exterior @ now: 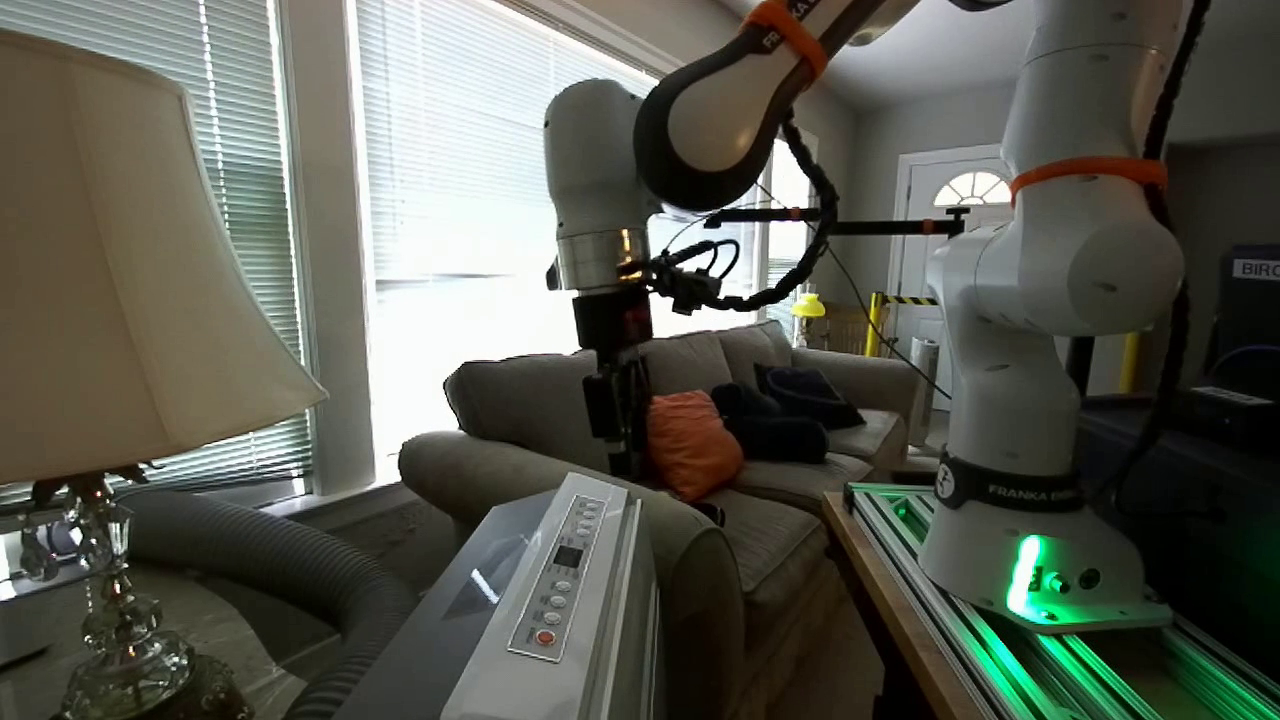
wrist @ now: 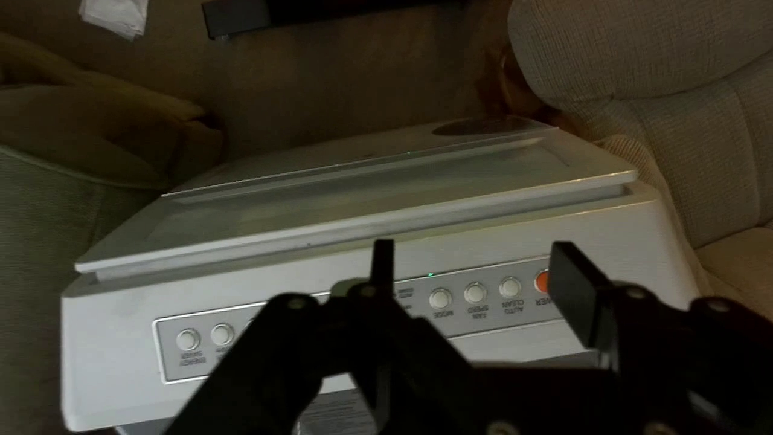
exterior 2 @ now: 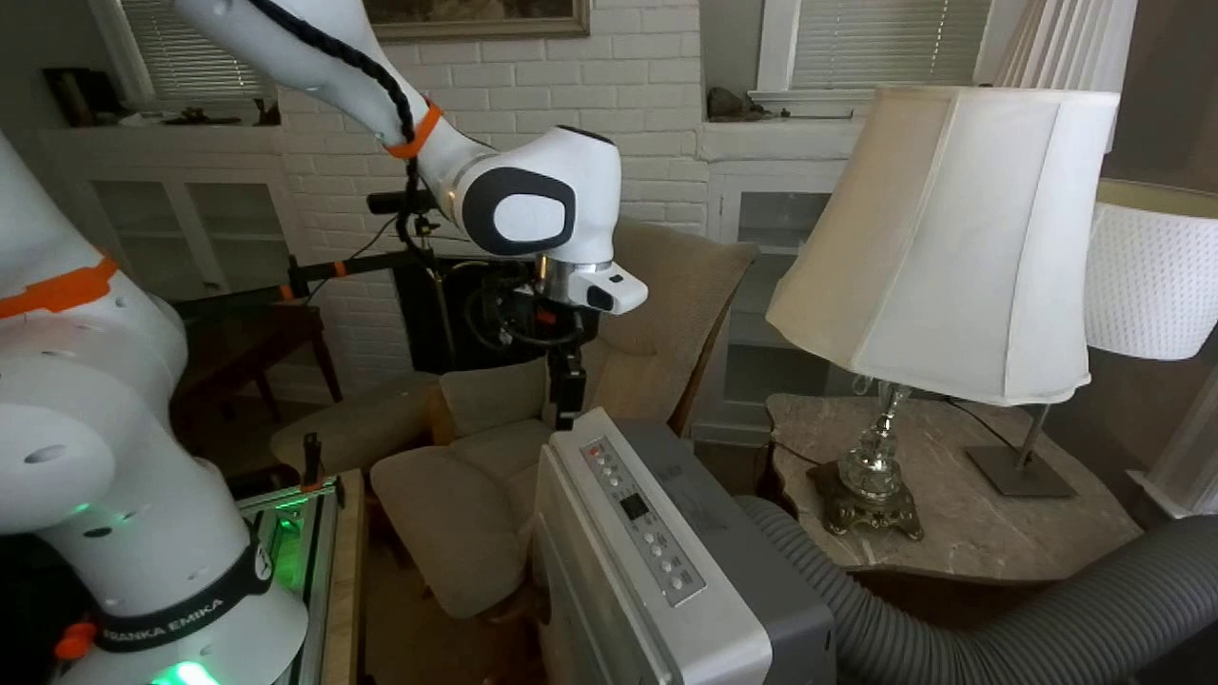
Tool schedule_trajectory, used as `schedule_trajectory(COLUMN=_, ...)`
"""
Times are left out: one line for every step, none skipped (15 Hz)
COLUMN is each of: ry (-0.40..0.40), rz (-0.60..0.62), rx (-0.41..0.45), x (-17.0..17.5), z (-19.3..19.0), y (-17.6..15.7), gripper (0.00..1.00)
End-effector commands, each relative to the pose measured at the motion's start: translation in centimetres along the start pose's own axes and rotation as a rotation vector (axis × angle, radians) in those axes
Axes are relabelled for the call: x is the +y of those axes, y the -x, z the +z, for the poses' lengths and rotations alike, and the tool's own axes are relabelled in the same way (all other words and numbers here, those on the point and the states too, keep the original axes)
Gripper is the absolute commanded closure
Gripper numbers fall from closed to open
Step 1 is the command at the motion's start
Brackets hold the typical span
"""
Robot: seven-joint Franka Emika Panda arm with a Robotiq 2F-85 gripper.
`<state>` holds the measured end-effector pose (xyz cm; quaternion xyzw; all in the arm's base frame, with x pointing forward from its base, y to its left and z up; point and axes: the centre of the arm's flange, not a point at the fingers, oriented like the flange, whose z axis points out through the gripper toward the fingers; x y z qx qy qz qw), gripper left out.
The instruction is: Press the white button next to the orange button
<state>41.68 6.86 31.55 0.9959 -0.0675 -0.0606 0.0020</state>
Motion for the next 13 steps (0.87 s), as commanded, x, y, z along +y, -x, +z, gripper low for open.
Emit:
schedule_trajectory(ry=0.059, rz=-0.003, rx=0.077, x=4.8, z=-2.1, y=2.8, gripper=0.01)
schedule_trajectory(ry=0.084, rz=-0.005, rx=0.096, x=5.9, z=-2.4, y=2.9, gripper=0.0)
schedule_trajectory(ry=0.12, rz=-0.02, rx=0.129, x=6.8, z=-2.5, y=2.7, gripper=0.0)
schedule_trajectory(ry=0.148, rz=-0.039, rx=0.153, x=7.6, z=-2.5, y=2.4, gripper=0.0)
schedule_trajectory(ry=0.169, rz=-0.057, rx=0.17, x=8.3, z=-2.4, y=1.9, gripper=0.0)
schedule_trajectory(ry=0.178, rz=-0.092, rx=0.186, x=8.7, z=-2.0, y=1.5, gripper=0.0)
schedule_trajectory(ry=0.177, rz=-0.115, rx=0.196, x=9.0, z=-1.6, y=1.1, gripper=0.0)
schedule_trajectory(ry=0.143, rz=-0.175, rx=0.199, x=8.8, z=-0.8, y=0.9, gripper=0.0)
schedule_trajectory(ry=0.115, rz=-0.24, rx=0.213, x=8.5, z=-0.1, y=0.9, gripper=0.01)
schedule_trajectory(ry=0.148, rz=-0.147, rx=0.198, x=8.2, z=-2.2, y=0.8, gripper=0.01)
schedule_trajectory(ry=0.142, rz=-0.183, rx=0.208, x=8.2, z=-1.7, y=0.9, gripper=0.0)
schedule_trajectory(ry=0.14, rz=-0.202, rx=0.21, x=8.2, z=-1.2, y=0.9, gripper=0.0)
schedule_trajectory(ry=0.14, rz=-0.212, rx=0.208, x=8.2, z=-1.0, y=0.9, gripper=0.0)
